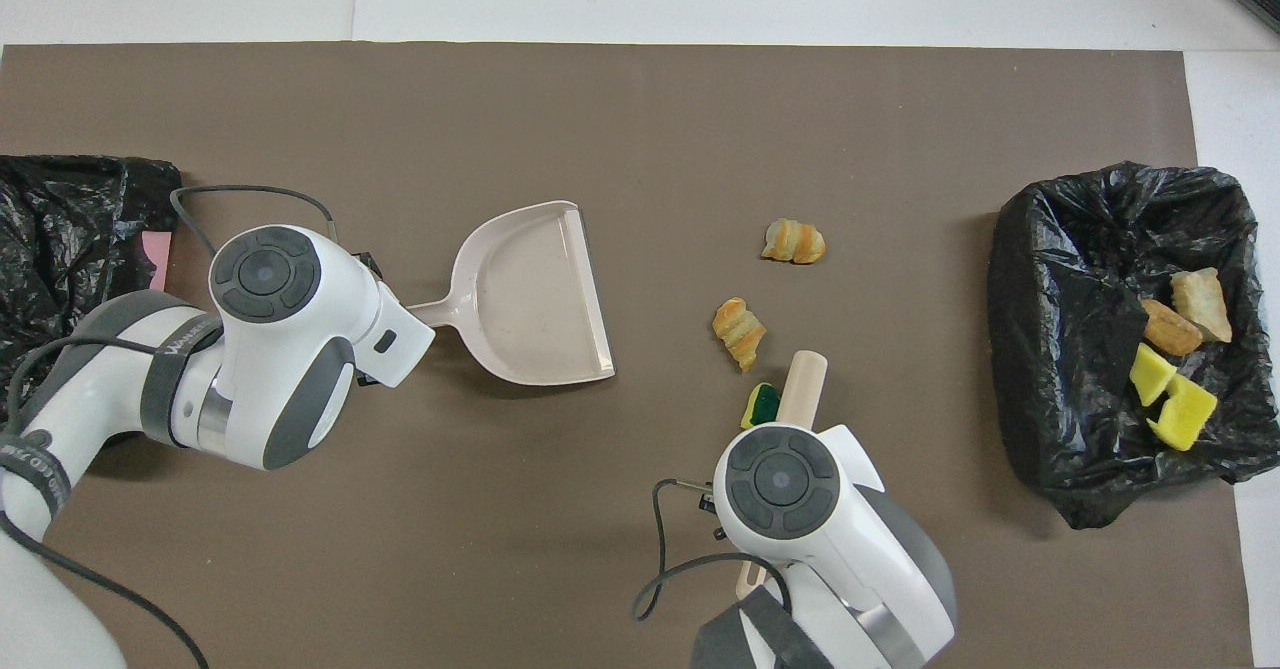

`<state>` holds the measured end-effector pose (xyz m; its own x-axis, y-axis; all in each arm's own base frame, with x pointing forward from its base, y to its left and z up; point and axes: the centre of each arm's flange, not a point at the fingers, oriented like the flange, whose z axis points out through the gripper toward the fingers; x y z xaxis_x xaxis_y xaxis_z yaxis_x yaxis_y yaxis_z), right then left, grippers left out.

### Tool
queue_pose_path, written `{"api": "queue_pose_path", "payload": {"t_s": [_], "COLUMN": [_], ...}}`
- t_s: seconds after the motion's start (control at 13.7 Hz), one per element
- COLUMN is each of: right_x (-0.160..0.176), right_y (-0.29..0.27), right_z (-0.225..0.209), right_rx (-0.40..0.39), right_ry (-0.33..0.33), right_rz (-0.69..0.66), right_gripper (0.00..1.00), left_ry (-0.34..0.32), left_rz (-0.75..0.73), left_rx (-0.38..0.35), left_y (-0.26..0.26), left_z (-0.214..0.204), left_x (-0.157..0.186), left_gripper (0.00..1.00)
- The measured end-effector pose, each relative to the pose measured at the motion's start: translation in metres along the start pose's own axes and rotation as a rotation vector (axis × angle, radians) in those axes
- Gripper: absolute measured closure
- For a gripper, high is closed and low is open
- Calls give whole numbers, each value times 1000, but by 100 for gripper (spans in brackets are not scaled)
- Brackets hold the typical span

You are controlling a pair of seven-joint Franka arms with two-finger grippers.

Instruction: Sweep and dump trash in bin

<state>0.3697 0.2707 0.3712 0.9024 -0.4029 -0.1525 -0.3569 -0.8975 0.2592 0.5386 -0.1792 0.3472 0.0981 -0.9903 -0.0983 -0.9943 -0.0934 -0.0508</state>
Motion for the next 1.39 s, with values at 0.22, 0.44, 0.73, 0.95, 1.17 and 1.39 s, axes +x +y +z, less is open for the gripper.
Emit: {"api": "queue_pose_path", "payload": {"t_s": [0.22, 0.44, 0.73, 0.95, 1.17, 1.39], "right_x": [-9, 7, 39, 56, 67, 73], "right_y": [17, 17, -5, -30, -59, -84], "right_z": [21, 26, 13, 4, 0, -11], "right_rx": [18, 94, 135, 154, 176, 219], "right_ry": [7, 45, 53, 52, 33, 17], "right_rz": [19, 24, -1, -24, -29, -48], "right_gripper": [74, 74, 74, 74, 74, 74], "left_ry": [3, 7, 8, -29, -58, -71], "left_rz": [-17, -31, -36, 11, 58, 77], "left_rx": [4, 10, 11, 38, 32, 18], "left_y": [3, 8, 9, 10, 23, 34], "left_z": [-3, -7, -8, -9, -14, -18], "left_x": [6, 17, 19, 22, 38, 50], "left_gripper": [33, 54, 68, 68, 68, 68]}}
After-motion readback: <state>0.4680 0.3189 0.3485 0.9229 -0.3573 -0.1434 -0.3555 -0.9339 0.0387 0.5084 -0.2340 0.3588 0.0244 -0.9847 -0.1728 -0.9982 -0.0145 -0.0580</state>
